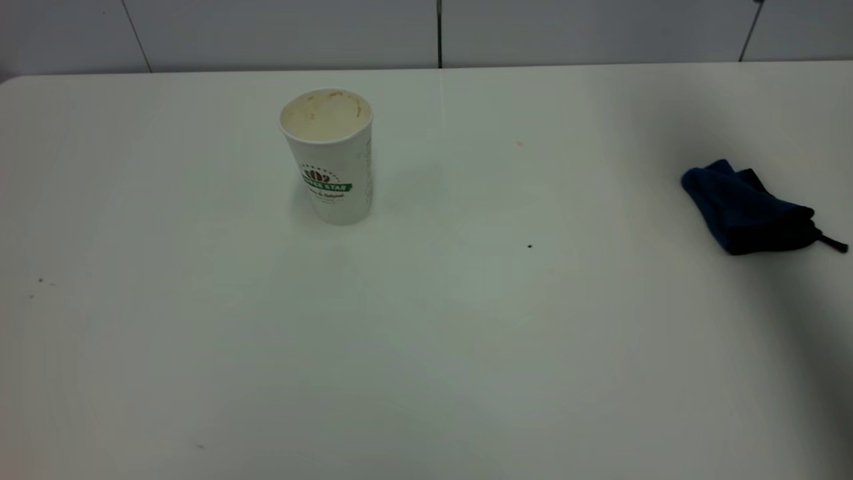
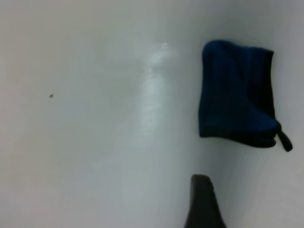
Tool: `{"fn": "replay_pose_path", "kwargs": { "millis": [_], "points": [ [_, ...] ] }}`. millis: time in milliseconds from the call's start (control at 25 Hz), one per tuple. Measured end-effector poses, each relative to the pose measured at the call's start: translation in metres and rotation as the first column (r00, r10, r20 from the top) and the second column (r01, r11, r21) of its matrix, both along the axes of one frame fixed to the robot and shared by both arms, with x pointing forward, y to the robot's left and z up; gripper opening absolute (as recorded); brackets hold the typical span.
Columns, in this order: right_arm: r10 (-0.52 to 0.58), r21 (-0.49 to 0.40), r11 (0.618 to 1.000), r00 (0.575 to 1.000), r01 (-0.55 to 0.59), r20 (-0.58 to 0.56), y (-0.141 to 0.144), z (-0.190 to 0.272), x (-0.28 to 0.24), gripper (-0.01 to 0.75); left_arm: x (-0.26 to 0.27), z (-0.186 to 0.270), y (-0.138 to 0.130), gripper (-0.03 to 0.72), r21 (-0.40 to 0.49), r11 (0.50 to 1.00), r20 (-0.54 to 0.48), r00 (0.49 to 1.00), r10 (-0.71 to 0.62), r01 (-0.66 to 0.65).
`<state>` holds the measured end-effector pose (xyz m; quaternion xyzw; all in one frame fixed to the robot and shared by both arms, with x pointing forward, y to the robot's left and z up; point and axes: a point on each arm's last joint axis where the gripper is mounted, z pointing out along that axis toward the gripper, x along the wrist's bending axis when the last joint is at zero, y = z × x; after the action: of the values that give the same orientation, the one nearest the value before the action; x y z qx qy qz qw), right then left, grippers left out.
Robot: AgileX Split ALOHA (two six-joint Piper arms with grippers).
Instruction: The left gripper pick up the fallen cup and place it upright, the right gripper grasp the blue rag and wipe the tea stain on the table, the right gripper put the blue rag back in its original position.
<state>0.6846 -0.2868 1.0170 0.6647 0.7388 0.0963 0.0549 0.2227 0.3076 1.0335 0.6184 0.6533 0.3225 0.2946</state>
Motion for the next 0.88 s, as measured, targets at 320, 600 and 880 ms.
{"fn": "replay_pose_path", "kwargs": {
  "millis": [320, 600, 880],
  "points": [
    [0.093, 0.016, 0.995, 0.987, -0.096, 0.133, 0.037, 0.103, -0.152, 0.547, 0.0, 0.0, 0.0, 0.239, 0.0, 1.0, 0.0, 1.0, 0.0, 0.0],
    [0.047, -0.014, 0.999, 0.928, -0.045, 0.369, 0.011, 0.141, -0.296, 0.547, 0.0, 0.0, 0.0, 0.239, 0.0, 1.0, 0.0, 1.0, 0.0, 0.0],
    [-0.101, 0.07, 0.995, 0.759, 0.072, 0.644, -0.016, 0.111, -0.431, 0.547, 0.0, 0.0, 0.0, 0.239, 0.0, 1.0, 0.0, 1.0, 0.0, 0.0]
  ]
}}
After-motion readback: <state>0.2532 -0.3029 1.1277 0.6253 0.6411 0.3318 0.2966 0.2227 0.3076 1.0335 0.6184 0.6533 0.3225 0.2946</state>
